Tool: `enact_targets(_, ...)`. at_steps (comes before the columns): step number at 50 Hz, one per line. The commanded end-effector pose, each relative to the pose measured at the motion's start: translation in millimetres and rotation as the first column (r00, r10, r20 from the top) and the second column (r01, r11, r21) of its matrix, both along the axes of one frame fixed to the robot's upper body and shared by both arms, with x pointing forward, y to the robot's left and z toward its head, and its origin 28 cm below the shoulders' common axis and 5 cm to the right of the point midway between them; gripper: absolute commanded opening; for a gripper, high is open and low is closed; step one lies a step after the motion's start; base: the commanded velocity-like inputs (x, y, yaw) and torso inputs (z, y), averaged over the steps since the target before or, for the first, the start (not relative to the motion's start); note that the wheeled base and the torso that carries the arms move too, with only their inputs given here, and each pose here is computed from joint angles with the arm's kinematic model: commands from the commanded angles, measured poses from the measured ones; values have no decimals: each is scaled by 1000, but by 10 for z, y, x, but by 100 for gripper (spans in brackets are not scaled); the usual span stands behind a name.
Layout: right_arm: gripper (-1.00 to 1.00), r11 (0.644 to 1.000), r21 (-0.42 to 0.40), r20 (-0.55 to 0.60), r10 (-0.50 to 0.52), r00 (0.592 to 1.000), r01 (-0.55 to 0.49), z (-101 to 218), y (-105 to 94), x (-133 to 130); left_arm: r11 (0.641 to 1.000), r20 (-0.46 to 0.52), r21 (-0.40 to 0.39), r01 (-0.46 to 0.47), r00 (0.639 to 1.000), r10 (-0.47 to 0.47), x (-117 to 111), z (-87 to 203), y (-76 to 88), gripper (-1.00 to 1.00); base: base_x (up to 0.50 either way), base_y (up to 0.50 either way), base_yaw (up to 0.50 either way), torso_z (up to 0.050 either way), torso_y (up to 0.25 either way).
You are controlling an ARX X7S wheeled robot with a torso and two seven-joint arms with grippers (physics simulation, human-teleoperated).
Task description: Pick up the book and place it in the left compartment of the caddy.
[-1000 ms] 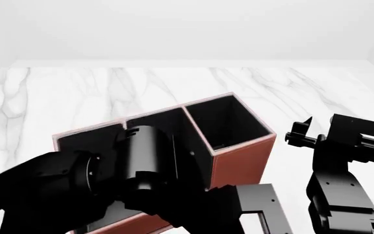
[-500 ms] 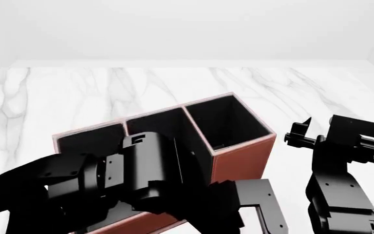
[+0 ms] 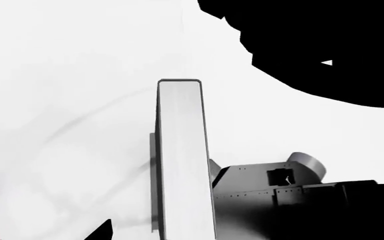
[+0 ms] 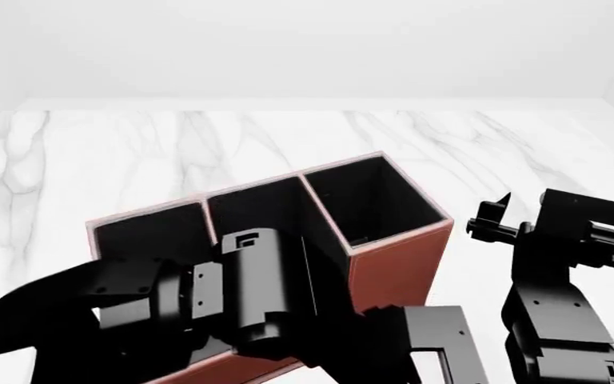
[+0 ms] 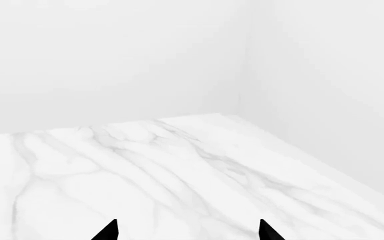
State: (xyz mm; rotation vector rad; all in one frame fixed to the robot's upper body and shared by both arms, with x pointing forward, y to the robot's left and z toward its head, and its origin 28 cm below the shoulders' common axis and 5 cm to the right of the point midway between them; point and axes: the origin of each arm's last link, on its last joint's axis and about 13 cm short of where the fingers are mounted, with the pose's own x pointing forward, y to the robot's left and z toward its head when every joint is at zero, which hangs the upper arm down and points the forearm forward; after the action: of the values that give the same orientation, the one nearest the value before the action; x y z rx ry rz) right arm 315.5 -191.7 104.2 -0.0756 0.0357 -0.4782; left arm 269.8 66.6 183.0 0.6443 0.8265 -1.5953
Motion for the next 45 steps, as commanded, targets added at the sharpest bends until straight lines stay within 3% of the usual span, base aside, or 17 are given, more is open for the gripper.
enact_targets(1,100,1000,0,-3,-2,1000,2,-21,-8,6,999,-16,-17,30,999,-31,-6,-53,-62,100,0,0,0,0,0)
enact_targets(33,100,1000,0,4,-1,1000,1,-24,-6,0,999,-100,-44,27,995,-31,97,-354,-62,100,0,0,0,0,0)
enact_targets(45,100,1000,5,7,2,1000,-2,-27,-2,-10,1000,-132,-22,4,991,-7,154,-514,-46,100,0,0,0,0,0)
